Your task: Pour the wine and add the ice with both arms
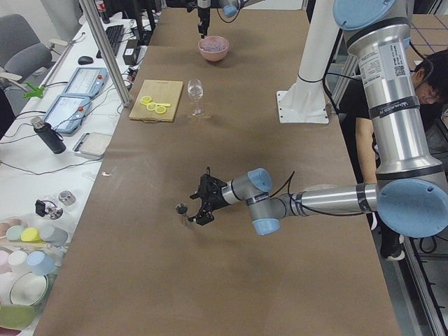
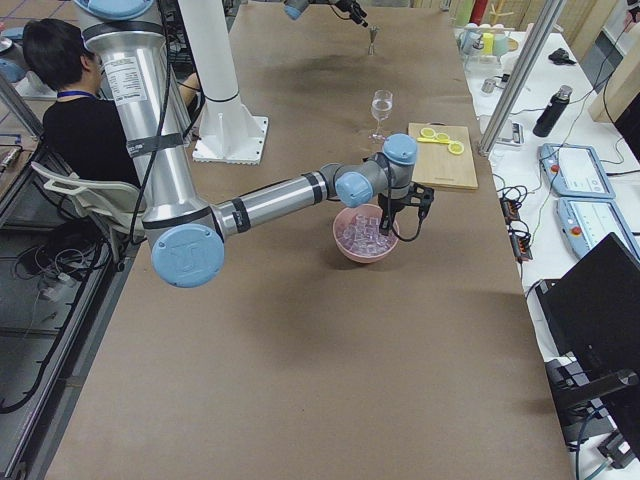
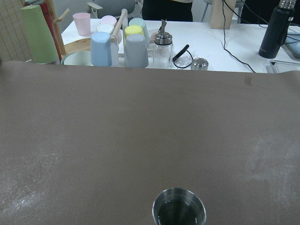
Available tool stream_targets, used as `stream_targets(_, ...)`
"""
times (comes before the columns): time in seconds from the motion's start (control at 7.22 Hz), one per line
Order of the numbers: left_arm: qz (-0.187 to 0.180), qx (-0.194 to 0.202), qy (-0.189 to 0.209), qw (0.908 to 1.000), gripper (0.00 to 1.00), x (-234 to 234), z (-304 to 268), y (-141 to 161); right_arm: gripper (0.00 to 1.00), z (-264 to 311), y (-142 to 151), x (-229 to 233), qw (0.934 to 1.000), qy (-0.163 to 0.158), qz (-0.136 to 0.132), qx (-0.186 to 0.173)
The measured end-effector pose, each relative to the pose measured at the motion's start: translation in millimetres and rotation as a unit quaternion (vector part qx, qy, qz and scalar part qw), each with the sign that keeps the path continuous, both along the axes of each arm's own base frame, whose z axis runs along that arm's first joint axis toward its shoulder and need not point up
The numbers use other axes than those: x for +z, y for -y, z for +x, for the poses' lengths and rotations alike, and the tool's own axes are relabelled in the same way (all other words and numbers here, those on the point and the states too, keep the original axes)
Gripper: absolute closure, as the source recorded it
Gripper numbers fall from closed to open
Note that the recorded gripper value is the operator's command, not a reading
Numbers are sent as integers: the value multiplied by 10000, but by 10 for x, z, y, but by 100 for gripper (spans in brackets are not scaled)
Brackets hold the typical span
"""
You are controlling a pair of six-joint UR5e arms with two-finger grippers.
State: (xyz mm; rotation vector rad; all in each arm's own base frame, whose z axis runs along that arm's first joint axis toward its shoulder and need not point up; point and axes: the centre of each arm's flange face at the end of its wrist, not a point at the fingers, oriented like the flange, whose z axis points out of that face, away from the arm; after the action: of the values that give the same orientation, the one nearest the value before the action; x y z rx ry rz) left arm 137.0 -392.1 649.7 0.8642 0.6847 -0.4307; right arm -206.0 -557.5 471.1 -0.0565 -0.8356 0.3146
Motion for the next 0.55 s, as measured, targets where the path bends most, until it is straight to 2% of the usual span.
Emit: stream_targets(0.55,-11,-141,-48,9999,3,201,299,71,41,-269,-254,144,10000,62,-54,-23)
